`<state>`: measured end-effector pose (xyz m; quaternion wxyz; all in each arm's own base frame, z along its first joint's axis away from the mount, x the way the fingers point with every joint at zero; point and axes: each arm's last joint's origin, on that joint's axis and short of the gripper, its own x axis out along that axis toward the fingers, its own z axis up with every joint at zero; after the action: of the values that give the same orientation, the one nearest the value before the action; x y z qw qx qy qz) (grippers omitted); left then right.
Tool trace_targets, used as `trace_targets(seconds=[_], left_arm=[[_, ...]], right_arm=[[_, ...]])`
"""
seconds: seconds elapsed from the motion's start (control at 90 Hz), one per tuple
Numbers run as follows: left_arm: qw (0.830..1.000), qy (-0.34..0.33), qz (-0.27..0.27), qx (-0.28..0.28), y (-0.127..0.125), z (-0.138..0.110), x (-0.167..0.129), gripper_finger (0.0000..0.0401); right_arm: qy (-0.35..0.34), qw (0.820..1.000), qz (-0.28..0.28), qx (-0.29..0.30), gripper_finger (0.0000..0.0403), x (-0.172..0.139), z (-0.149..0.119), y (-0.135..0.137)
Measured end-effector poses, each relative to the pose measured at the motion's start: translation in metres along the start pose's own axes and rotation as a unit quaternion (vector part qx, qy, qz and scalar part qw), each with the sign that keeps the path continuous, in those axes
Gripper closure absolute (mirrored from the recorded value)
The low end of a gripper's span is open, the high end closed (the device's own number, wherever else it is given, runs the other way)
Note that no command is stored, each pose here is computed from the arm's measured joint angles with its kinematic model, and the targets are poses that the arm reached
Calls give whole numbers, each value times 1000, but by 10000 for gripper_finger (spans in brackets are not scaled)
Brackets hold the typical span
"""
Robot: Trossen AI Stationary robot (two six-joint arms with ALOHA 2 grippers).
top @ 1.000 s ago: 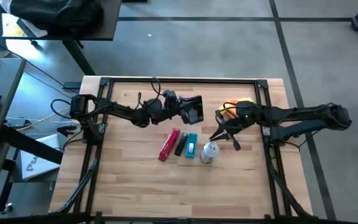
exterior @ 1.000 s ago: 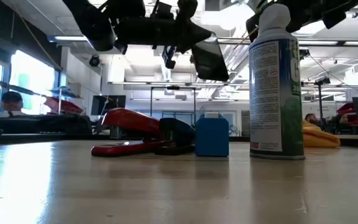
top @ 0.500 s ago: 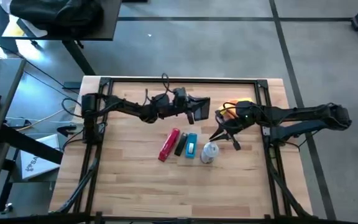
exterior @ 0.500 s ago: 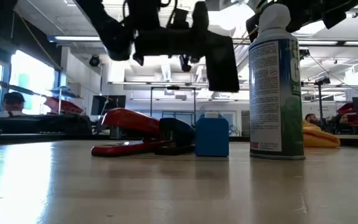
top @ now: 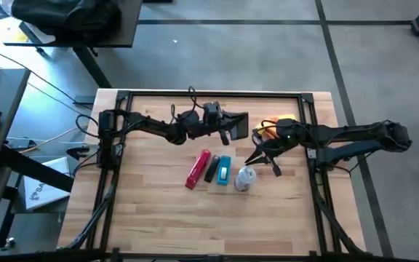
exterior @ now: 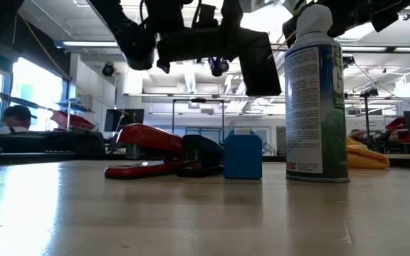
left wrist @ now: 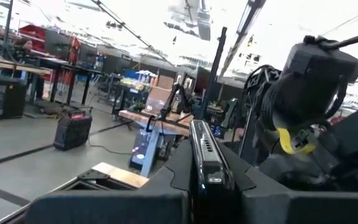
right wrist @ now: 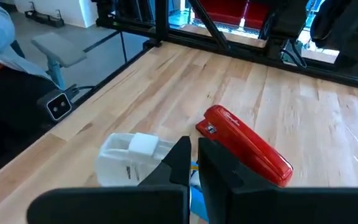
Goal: Apply microfiber cloth
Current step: Spray the black cellphone using the white spray bottle
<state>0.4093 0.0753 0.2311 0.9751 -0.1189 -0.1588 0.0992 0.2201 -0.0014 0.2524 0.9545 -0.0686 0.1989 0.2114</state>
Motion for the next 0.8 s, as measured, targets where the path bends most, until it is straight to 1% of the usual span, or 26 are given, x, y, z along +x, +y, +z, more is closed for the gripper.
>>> trace_targets(seconds=[0.167, 0.333, 0.433, 0.589, 0.678, 0.8], left_arm=[[1000, -10, 15, 3, 0, 2, 0, 391], [999, -15, 32, 33, -7, 5, -1, 391], [997, -26, 40, 58, -13, 12, -2, 391], [997, -45, 24, 54, -19, 25, -3, 391], [998, -47, 8, 47, -22, 27, -3, 391], [998, -32, 18, 60, -22, 25, -3, 391]], right_arm=[[3, 1000, -1, 3, 403, 0, 0, 0], [4, 1000, -1, 4, 403, 0, -1, 0], [5, 1000, -1, 9, 403, 0, -1, 0], [5, 1000, 0, 13, 403, 0, -1, 0], [6, 1000, 0, 13, 403, 0, -1, 0], [6, 1000, 0, 13, 403, 0, -1, 0]])
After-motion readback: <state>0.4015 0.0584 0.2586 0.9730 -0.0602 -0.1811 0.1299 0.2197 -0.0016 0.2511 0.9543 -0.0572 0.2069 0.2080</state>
